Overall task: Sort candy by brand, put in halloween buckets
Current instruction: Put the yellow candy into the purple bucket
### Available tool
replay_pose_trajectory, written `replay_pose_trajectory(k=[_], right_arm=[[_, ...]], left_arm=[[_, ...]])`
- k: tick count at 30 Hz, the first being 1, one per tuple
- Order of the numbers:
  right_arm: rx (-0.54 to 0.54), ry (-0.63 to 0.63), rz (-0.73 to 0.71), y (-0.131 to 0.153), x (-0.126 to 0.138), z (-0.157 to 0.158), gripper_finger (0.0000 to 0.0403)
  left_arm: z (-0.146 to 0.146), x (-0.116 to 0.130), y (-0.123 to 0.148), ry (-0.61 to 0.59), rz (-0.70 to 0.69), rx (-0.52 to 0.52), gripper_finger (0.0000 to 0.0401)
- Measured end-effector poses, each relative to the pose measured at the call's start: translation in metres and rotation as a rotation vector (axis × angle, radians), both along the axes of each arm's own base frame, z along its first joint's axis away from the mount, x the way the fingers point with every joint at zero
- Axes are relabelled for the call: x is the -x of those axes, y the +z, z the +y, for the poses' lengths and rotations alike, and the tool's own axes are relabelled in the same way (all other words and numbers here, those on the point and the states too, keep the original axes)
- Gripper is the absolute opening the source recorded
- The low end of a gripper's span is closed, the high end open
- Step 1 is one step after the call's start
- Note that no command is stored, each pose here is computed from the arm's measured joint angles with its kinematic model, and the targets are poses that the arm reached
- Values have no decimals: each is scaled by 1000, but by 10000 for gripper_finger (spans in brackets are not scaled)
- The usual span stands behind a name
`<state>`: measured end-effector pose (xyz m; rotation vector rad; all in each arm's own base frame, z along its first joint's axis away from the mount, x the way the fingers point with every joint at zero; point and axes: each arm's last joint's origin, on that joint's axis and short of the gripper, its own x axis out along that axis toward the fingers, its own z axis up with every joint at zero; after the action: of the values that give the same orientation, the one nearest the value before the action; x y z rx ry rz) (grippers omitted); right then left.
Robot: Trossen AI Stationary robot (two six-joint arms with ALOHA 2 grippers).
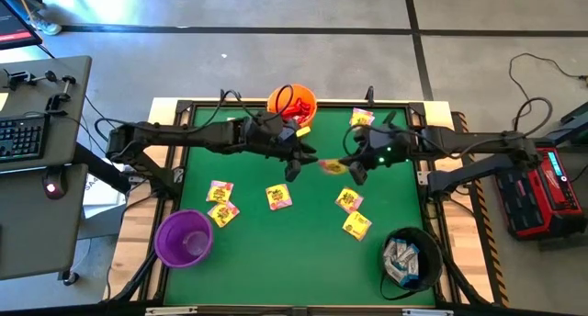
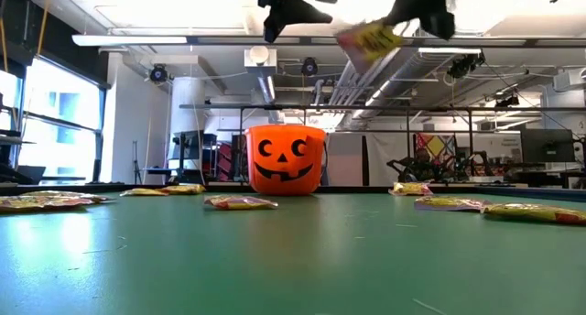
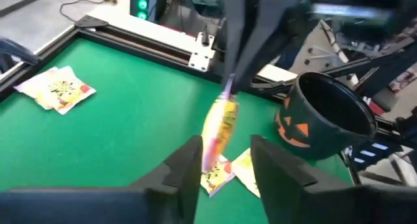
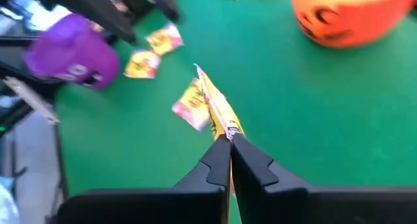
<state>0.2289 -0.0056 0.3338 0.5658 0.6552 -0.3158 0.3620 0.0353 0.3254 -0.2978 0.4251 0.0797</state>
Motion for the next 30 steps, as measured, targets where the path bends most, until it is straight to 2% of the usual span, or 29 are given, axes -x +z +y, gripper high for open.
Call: replay_pose_trajectory(k=[4, 8, 11, 17, 20, 23, 30], right_arm=[[-10, 42, -67, 5, -4, 1, 0], [14, 43, -121, 9, -9, 2, 0], [18, 20, -153, 11, -12, 3, 0], [11, 22, -177, 10, -19, 5, 0], [2, 19, -182, 9, -21, 5, 0], [3, 21, -191, 9, -23, 5, 0], [-5, 73, -203, 10, -23, 7, 0]], left_arm=[[-3, 0, 0, -11, 2, -3, 165], [-4, 1, -3, -78, 30, -32, 196], [-3, 2, -5, -132, 48, -3, 208], [-2, 5, -9, -140, 96, -13, 208], [-1, 6, -11, -137, 113, -4, 192], [-1, 6, -11, -137, 116, -4, 160], [-1, 5, -10, -141, 108, -11, 29]])
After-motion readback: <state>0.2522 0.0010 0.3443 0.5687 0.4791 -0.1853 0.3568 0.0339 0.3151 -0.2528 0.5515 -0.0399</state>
